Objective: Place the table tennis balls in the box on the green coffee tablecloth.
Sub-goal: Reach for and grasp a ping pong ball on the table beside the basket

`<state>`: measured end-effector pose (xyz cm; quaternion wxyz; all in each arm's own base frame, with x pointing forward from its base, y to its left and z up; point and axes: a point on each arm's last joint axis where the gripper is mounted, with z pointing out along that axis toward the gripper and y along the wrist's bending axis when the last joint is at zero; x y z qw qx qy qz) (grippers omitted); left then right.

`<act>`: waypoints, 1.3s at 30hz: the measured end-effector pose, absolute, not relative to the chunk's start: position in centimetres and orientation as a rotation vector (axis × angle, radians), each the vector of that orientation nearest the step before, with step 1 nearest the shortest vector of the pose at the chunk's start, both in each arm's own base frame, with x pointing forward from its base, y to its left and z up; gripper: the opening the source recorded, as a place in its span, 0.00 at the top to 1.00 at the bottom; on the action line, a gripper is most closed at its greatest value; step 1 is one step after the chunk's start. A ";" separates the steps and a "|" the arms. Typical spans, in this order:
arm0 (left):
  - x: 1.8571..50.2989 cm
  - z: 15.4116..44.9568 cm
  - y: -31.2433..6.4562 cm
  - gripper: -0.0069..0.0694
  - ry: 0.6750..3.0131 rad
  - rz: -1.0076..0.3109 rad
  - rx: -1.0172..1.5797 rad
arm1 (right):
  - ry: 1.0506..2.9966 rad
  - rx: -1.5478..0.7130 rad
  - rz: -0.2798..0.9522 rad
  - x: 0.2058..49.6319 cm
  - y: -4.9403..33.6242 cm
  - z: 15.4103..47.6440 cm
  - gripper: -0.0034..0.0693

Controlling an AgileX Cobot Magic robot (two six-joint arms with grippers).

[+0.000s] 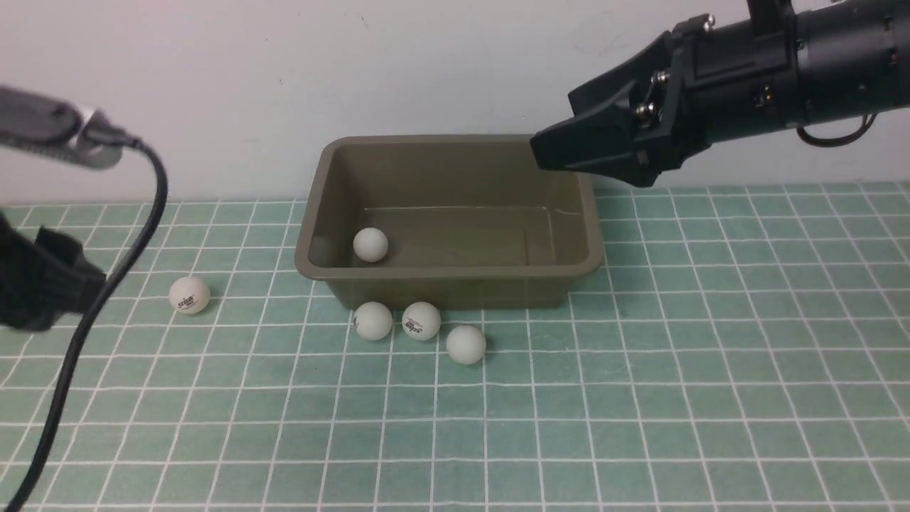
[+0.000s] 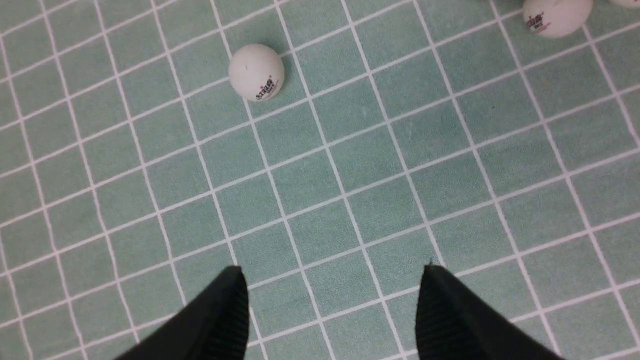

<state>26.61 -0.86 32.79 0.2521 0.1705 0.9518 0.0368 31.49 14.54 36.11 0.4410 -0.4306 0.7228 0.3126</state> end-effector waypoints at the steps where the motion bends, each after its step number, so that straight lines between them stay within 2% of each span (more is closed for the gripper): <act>1: 26.9 32.5 -0.8 0.38 2.597 0.101 0.471 | 1.794 -1.069 0.776 31.5 14.5 36.1 0.15; 8: 29.9 29.1 0.7 0.38 2.662 0.122 0.472 | 1.794 -1.081 0.795 31.3 14.6 36.1 0.15; 15: 31.7 27.9 1.8 0.33 2.599 0.173 0.529 | 1.794 -1.088 0.807 31.2 14.6 36.1 0.15; 22: 33.9 25.9 1.8 0.31 2.547 0.165 0.554 | 1.793 -1.088 0.808 31.2 14.7 36.1 0.15; 29: 36.6 22.3 1.9 0.31 2.601 0.150 0.578 | 1.793 -1.087 0.807 31.2 14.6 36.1 0.15; 39: 41.5 19.1 2.2 0.31 2.647 0.133 0.589 | 1.793 -1.087 0.807 31.2 14.6 36.1 0.15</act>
